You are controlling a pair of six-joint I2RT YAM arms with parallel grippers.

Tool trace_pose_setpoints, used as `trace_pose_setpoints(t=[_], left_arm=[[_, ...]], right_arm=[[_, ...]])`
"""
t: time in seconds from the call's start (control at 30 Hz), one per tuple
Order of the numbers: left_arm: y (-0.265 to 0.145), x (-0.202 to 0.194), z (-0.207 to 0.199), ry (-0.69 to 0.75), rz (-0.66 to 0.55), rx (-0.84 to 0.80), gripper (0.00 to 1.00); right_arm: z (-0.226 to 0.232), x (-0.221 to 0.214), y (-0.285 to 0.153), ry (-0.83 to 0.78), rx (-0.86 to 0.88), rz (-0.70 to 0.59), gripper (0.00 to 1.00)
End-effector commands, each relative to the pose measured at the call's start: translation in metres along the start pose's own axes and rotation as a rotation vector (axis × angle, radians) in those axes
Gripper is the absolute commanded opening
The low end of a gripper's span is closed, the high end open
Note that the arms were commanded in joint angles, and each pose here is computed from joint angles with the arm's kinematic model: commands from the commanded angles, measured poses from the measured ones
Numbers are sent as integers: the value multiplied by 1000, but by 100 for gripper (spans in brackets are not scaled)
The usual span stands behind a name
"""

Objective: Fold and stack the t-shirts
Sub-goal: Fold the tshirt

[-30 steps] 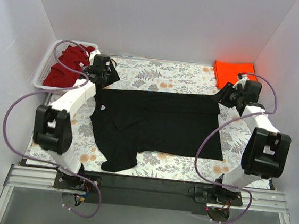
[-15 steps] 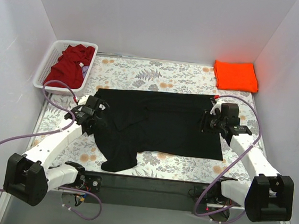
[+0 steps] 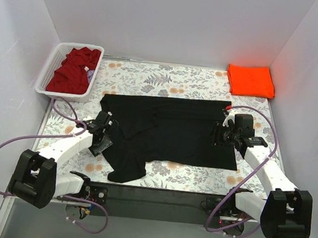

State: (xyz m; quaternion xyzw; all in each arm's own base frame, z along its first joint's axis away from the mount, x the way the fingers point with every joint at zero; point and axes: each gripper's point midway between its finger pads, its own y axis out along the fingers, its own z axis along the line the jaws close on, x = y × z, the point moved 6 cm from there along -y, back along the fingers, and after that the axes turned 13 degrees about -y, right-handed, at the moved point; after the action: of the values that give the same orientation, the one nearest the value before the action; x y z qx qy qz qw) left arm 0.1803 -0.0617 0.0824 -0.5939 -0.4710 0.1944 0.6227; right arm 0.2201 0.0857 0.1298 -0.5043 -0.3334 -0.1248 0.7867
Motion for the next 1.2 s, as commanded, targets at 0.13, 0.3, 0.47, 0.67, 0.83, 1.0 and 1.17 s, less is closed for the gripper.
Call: trace_pose_setpoints(t=[0.13,0.3,0.47,0.67,0.83,1.0,1.17], left_arm=[[17,-4,12,-66,-46,30,44],[23,-10,10,-53,-12,17,30],[20,-9,9,-20,-6,26,0],[16,-5,7,-9,-30,-9,0],[16,-4,8,-27,-42,-27,0],[13,-1,8,-47,-62,-43,0],[9,0,7,-59,-69,-63,0]], right_arm=[[0,-4,2,-33,15,4,46],[-4,-5,2,-21,-24,12,47],[-10,-7,-4,15,-102,36,52],[-24,-22,-15,149,-237,101,64],[-34,-51,-26,284,-304,255,61],[-55,-70,-46,392,-467,315,56],[-72,-76,-66,493,-571,338,52]])
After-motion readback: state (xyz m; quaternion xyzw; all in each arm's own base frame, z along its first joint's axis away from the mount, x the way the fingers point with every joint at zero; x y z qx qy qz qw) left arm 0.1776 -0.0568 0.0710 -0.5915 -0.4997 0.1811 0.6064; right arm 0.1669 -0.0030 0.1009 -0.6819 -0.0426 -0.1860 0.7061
